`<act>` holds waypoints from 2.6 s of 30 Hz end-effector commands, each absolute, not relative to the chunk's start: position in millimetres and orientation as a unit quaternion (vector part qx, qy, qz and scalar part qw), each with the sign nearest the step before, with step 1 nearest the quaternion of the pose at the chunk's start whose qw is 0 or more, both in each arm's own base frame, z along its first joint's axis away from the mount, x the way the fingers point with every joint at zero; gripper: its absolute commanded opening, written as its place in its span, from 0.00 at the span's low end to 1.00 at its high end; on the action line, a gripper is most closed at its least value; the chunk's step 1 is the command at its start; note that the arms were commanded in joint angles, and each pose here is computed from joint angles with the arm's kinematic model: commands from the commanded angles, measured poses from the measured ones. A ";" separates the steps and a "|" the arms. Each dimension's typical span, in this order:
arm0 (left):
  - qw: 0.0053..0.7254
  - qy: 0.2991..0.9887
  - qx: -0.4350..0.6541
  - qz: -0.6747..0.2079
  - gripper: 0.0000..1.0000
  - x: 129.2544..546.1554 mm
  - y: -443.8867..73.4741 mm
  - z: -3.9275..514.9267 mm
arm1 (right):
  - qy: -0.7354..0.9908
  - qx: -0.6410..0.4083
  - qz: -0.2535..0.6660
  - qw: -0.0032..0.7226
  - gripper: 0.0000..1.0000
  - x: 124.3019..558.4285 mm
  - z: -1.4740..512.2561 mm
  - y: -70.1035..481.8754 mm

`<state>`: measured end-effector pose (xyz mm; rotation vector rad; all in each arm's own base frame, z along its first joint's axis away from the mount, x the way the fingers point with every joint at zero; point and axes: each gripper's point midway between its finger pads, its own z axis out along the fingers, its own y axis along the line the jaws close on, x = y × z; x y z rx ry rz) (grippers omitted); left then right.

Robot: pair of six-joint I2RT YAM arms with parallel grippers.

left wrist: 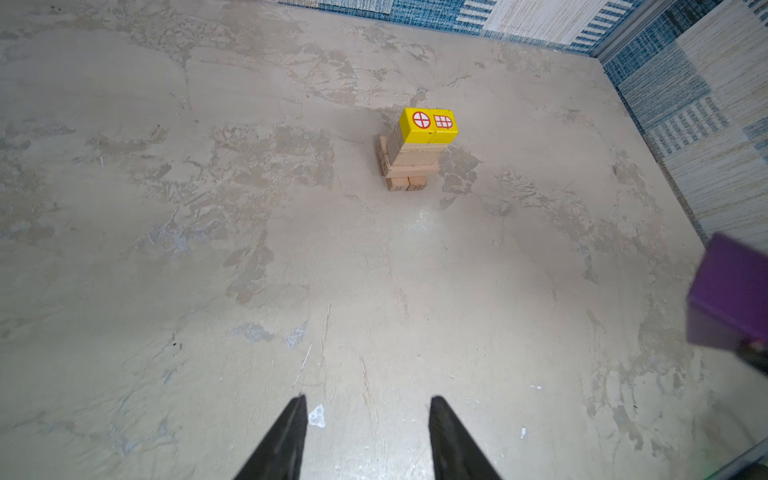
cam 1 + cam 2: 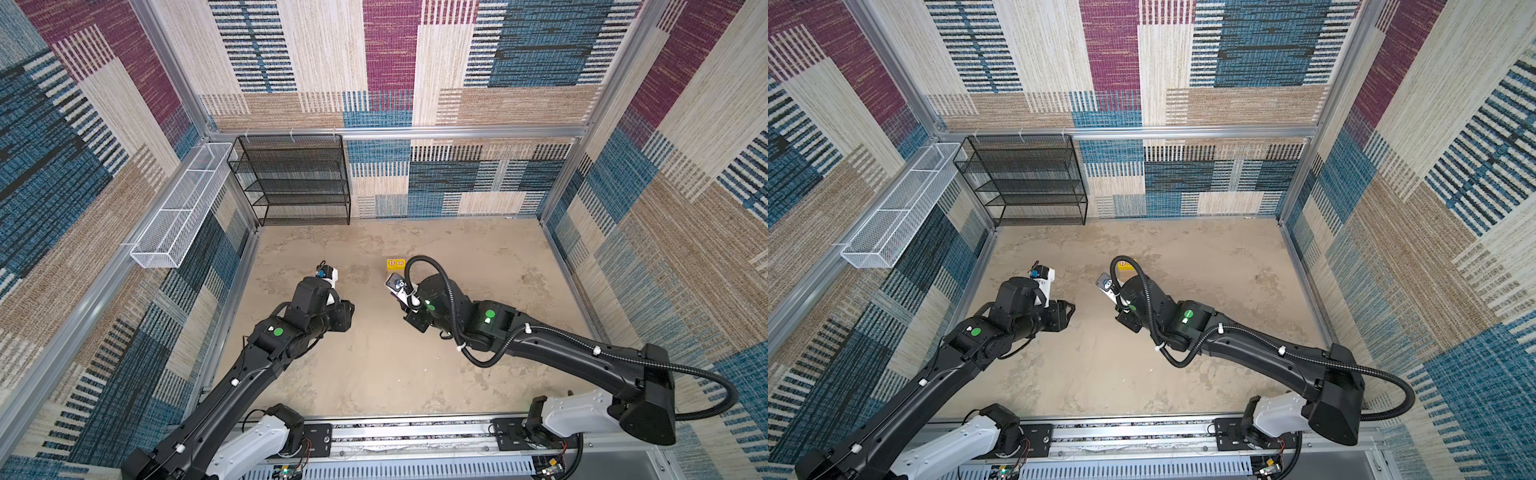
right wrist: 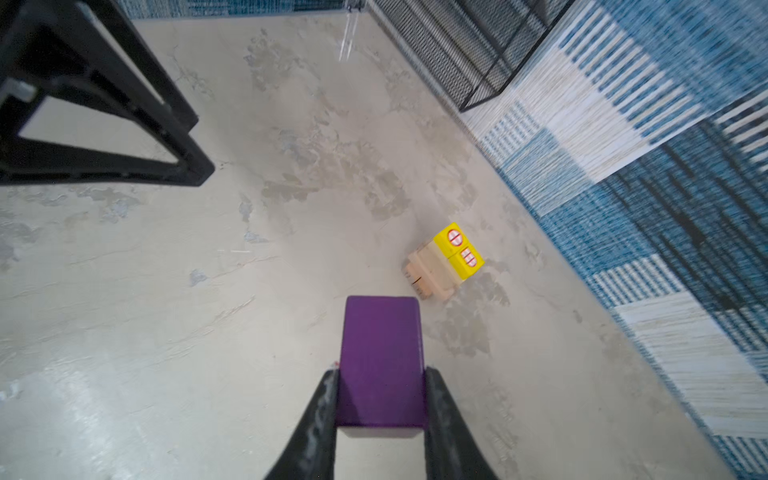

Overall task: Build the wood block tower
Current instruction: 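Lift the purple roof block and carry it toward the stack with the right gripper, then lower the purple roof block onto the two yellow cubes with the right gripper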

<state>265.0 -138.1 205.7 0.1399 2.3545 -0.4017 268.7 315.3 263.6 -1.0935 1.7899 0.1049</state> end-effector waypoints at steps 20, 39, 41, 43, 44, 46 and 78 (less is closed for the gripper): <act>0.321 0.919 0.195 -0.119 0.57 300.3 -170.1 200.0 | 0.648 -0.619 -0.020 0.443 0.00 384.7 260.2 313.4; 0.261 0.940 0.178 -0.128 0.57 317.2 -166.9 163.0 | 0.680 -0.670 0.026 0.297 0.00 470.1 185.7 318.2; 0.257 0.942 0.171 -0.130 0.57 319.1 -165.3 161.6 | 0.681 -0.672 0.027 0.291 0.00 471.3 178.9 319.3; 0.255 0.943 0.166 -0.133 0.58 320.8 -164.2 160.7 | 0.682 -0.673 0.029 0.286 0.00 471.6 173.2 319.5; 0.253 0.944 0.164 -0.134 0.58 321.4 -163.3 159.9 | 0.682 -0.673 0.029 0.283 0.01 471.9 170.2 319.4; 0.251 0.945 0.158 -0.138 0.58 322.6 -162.5 159.2 | 0.682 -0.675 0.028 0.280 0.01 472.1 167.0 319.1; 0.245 0.948 0.133 -0.155 0.59 328.5 -154.4 159.0 | 0.664 -0.696 0.030 0.273 0.13 467.7 153.1 335.9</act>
